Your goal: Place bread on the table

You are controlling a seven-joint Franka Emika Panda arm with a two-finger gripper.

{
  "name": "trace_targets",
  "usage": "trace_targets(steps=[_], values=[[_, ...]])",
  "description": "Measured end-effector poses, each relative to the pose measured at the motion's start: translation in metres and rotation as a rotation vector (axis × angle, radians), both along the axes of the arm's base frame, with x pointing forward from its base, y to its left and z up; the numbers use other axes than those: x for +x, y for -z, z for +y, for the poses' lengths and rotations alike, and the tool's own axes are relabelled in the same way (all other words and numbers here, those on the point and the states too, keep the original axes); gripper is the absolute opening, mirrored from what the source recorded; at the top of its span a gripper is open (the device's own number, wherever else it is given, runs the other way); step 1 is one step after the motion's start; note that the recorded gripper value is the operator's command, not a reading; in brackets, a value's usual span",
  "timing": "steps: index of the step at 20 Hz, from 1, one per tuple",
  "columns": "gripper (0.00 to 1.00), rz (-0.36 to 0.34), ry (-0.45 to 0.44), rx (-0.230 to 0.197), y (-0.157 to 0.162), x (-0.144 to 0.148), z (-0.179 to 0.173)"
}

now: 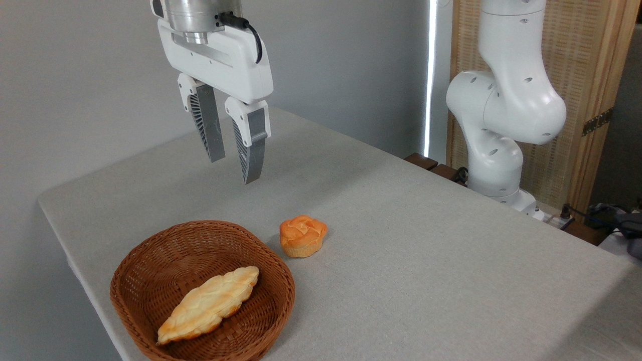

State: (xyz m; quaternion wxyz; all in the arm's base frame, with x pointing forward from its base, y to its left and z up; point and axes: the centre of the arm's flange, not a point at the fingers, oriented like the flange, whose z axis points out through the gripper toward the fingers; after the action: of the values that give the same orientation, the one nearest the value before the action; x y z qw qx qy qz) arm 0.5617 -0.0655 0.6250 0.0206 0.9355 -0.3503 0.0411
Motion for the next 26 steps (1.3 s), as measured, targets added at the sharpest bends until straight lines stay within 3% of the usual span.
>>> trace_targets(steps=[6,13,26], values=[[1.00,-0.062,-0.007,-0.006,0.003,0.001,0.001],[1.00,-0.145,-0.019,-0.013,0.032,0.011,0.002],[1.00,-0.298,-0.052,-0.020,0.138,0.018,0.006]])
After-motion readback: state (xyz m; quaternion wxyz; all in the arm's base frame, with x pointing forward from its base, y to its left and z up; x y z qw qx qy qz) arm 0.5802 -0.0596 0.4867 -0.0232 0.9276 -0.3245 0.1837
